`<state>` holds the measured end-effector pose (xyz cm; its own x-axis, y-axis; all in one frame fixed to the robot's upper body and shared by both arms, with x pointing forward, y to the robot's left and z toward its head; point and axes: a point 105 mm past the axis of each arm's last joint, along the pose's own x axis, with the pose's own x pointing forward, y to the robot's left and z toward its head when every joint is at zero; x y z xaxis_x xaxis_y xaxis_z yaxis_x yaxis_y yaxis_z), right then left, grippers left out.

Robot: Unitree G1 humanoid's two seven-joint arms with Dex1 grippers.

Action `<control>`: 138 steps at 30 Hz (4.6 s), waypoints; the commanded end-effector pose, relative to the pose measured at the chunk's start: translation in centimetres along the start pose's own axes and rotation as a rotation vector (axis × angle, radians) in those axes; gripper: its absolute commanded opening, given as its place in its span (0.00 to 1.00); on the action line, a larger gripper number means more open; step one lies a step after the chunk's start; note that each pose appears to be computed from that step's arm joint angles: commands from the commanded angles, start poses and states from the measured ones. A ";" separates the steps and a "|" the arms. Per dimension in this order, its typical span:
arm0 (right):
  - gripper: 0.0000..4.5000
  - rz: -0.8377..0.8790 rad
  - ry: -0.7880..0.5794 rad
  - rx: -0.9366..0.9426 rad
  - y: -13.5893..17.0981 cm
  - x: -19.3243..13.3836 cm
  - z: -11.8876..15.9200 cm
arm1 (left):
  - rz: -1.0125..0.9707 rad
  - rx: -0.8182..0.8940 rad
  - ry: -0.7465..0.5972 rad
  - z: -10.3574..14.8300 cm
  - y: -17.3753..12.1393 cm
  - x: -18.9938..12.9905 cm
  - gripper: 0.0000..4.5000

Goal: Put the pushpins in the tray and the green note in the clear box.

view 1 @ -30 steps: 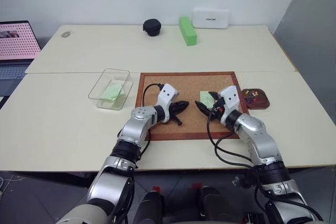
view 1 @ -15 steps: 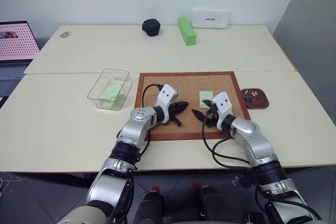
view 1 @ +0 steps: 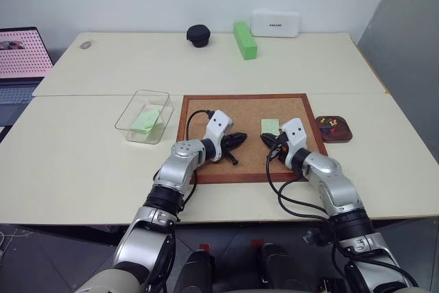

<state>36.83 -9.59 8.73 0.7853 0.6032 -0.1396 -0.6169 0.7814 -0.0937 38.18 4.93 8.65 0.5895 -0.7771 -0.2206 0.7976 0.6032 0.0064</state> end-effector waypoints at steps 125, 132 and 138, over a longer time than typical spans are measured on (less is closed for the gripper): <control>0.00 -0.714 -0.015 0.133 -13.7 -8.8 2.9 | -0.375 0.129 -0.045 6.1 -10.2 1.9 0.01; 0.13 -0.706 -0.013 0.186 -14.1 -8.5 2.8 | -0.384 0.146 -0.041 5.7 -10.2 1.9 0.00; 0.43 -0.713 -0.015 0.193 -14.1 -8.7 2.6 | -0.385 0.137 -0.041 5.7 -10.2 1.6 0.00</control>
<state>38.80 -25.07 12.30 0.9876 -0.0508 -0.1484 0.0527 0.9986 0.0090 31.99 -3.36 12.61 0.2530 -0.9405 -0.2268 0.9671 0.2523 0.0325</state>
